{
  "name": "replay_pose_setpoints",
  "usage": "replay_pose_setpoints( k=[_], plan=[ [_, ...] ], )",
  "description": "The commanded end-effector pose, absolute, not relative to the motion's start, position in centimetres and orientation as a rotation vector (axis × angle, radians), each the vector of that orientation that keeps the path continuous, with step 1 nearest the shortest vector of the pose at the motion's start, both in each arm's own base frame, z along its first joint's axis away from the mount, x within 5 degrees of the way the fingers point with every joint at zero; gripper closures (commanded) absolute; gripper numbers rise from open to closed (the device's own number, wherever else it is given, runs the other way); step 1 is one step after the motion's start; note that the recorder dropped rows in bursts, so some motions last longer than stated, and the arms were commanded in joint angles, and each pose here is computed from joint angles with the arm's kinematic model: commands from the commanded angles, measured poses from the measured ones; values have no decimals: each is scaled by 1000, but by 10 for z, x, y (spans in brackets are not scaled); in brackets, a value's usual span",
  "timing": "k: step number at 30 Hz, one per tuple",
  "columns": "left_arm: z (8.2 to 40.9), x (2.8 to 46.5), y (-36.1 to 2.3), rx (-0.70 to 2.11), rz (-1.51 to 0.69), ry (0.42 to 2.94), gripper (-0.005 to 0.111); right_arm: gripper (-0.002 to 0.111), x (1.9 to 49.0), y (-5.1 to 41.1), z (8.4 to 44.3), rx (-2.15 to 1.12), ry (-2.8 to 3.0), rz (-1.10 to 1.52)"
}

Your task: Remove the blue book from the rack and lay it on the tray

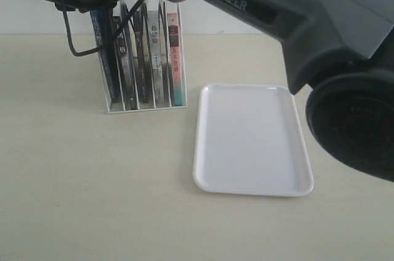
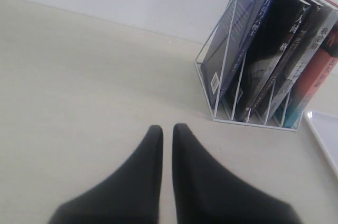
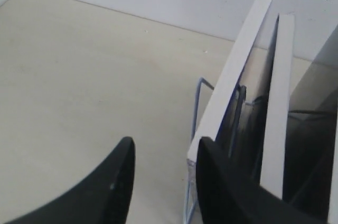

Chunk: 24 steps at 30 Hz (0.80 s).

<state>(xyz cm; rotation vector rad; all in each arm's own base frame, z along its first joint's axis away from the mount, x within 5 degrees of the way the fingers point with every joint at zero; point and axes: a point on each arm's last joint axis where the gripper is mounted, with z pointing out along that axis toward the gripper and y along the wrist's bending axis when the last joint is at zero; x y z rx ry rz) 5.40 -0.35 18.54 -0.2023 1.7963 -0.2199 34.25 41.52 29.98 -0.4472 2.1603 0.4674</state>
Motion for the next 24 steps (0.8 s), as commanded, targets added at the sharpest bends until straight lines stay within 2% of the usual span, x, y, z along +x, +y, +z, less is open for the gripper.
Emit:
replay_pose_setpoints(
  k=[1,11,16,21,24],
  plan=[
    [185,54,-4,-196,-220,1789,101,71,351,411,296,-412,2168,472],
    [185,54,-4,-196,-220,1789,101,71,358,411,288,-392,2172,502],
    [185,54,-4,-196,-220,1789,101,71,362,416,271,-389,2196,524],
    [185,54,-4,-196,-220,1789,101,83,367,413,270,-362,2200,525],
    [185,54,-4,-196,-220,1789,101,83,369,411,270,-357,2200,521]
  ],
)
